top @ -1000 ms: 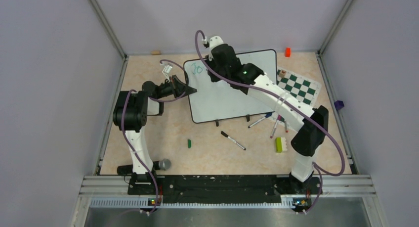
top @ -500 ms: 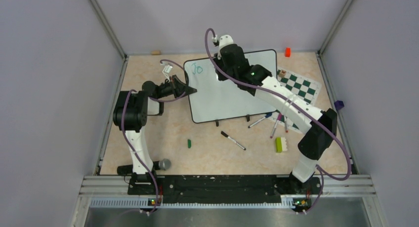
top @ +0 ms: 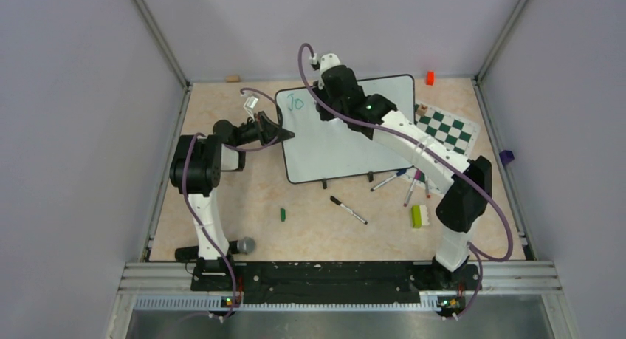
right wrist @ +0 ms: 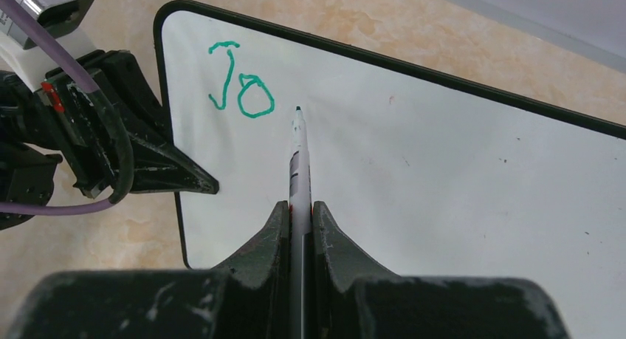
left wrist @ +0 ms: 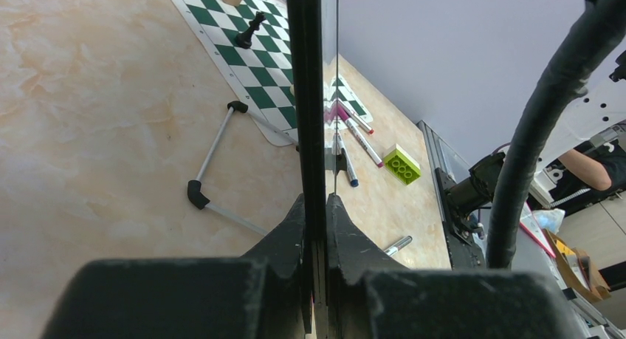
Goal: Write a sentence on the whiteboard
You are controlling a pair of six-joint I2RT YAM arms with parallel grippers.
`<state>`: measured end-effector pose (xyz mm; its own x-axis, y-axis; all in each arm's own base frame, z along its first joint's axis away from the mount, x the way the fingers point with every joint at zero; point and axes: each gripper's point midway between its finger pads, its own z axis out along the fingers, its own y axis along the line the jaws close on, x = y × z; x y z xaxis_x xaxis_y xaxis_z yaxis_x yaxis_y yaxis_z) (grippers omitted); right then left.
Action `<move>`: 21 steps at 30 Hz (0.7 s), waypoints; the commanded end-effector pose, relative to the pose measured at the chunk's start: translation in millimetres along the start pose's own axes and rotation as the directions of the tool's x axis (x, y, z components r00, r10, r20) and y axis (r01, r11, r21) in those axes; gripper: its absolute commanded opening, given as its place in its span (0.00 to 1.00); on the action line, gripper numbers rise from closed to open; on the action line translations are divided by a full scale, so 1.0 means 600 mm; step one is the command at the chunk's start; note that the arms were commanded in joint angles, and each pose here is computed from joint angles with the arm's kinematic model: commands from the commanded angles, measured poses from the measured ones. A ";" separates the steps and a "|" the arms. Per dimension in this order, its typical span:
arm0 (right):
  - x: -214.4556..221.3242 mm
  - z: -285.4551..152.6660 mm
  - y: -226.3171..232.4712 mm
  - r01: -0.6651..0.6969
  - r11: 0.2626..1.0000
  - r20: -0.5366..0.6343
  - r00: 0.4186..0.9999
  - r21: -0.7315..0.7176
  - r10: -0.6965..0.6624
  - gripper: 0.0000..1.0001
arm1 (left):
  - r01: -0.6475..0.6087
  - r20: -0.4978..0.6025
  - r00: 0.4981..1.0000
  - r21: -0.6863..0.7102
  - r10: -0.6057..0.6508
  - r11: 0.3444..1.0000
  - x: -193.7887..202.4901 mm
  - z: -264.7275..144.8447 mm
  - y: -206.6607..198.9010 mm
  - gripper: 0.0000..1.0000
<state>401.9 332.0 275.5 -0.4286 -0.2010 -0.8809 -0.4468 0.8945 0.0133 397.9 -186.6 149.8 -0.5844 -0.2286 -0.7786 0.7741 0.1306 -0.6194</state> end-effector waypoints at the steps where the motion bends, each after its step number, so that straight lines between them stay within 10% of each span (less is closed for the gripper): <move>1: -0.049 -0.004 0.015 -0.021 0.999 0.066 0.998 -0.049 0.024 0.00 | -0.141 -0.140 0.977 0.142 0.161 0.980 0.059 0.003 -0.024 0.00; 21: -0.028 0.031 0.003 -0.008 1.000 0.019 1.000 0.017 0.008 0.00 | -0.146 -0.138 0.976 0.142 0.166 0.979 0.059 0.003 -0.025 0.00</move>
<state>412.6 348.1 263.8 -0.4471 -0.2173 -0.8677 -0.4645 0.8854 0.0177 398.0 -187.0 149.3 -0.5896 -0.2283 -0.7747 0.7702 0.1297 -0.6244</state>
